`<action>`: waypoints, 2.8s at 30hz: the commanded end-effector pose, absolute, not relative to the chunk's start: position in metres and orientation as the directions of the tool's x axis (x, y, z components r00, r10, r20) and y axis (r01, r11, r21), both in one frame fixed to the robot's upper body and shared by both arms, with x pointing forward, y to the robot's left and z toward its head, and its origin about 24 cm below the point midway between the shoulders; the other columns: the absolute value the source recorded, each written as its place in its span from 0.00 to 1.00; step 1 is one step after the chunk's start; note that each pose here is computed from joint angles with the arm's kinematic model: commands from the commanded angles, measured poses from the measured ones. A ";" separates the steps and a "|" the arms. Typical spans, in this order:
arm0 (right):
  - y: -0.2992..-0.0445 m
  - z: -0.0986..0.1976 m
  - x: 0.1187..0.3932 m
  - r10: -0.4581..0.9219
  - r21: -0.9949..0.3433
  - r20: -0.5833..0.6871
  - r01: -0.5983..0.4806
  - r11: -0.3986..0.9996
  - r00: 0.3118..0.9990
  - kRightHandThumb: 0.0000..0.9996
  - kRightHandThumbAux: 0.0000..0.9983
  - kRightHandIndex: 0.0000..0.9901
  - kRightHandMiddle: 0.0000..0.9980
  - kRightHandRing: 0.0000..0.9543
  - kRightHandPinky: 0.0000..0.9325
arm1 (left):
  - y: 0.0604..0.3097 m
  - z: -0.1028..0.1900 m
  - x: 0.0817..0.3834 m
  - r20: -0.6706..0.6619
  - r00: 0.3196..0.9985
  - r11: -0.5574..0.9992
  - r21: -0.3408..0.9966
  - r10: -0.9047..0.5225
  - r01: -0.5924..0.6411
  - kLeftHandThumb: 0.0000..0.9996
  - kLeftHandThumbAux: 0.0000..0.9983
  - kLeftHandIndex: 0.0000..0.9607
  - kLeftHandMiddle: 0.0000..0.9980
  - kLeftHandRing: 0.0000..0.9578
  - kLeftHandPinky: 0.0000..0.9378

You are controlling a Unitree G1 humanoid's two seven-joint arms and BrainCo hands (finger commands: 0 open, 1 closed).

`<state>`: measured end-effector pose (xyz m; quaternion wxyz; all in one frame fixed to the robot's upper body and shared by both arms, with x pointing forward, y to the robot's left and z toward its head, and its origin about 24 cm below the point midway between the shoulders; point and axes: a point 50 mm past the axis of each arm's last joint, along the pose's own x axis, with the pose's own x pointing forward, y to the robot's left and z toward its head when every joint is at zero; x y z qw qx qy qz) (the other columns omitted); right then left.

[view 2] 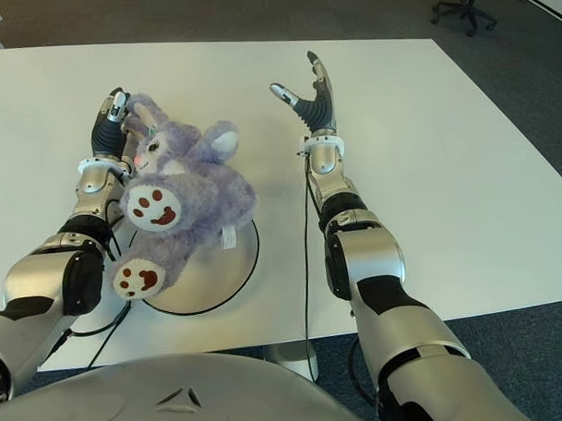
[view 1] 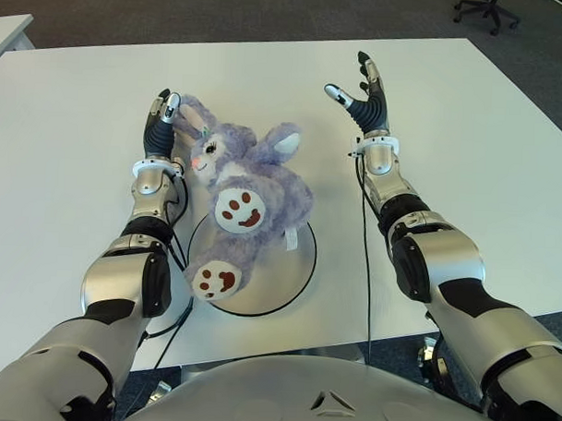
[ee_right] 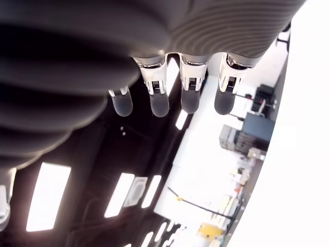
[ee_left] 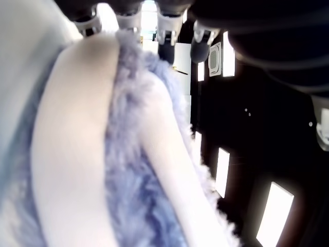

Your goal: Put the doll into the plate.

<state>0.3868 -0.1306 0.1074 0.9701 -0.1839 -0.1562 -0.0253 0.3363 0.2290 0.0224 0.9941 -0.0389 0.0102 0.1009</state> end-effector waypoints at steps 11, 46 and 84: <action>-0.126 0.109 0.388 0.004 -0.299 0.297 0.089 0.950 0.955 0.00 0.56 0.00 0.00 0.00 0.00 | 0.222 -0.030 0.304 -0.249 0.950 0.971 -0.095 0.190 -0.219 0.00 0.35 0.00 0.09 0.03 0.00; -0.120 0.087 0.387 -0.052 -0.154 0.128 0.072 0.986 0.990 0.00 0.62 0.00 0.00 0.00 0.00 | 0.222 -0.027 0.306 -0.229 0.953 0.968 -0.106 0.199 -0.228 0.00 0.37 0.00 0.09 0.04 0.00; -0.120 0.074 0.387 -0.065 -0.140 0.001 0.064 0.988 0.998 0.00 0.59 0.00 0.00 0.00 0.00 | 0.219 -0.031 0.305 -0.275 0.938 0.967 -0.083 0.211 -0.242 0.00 0.36 0.00 0.10 0.04 0.00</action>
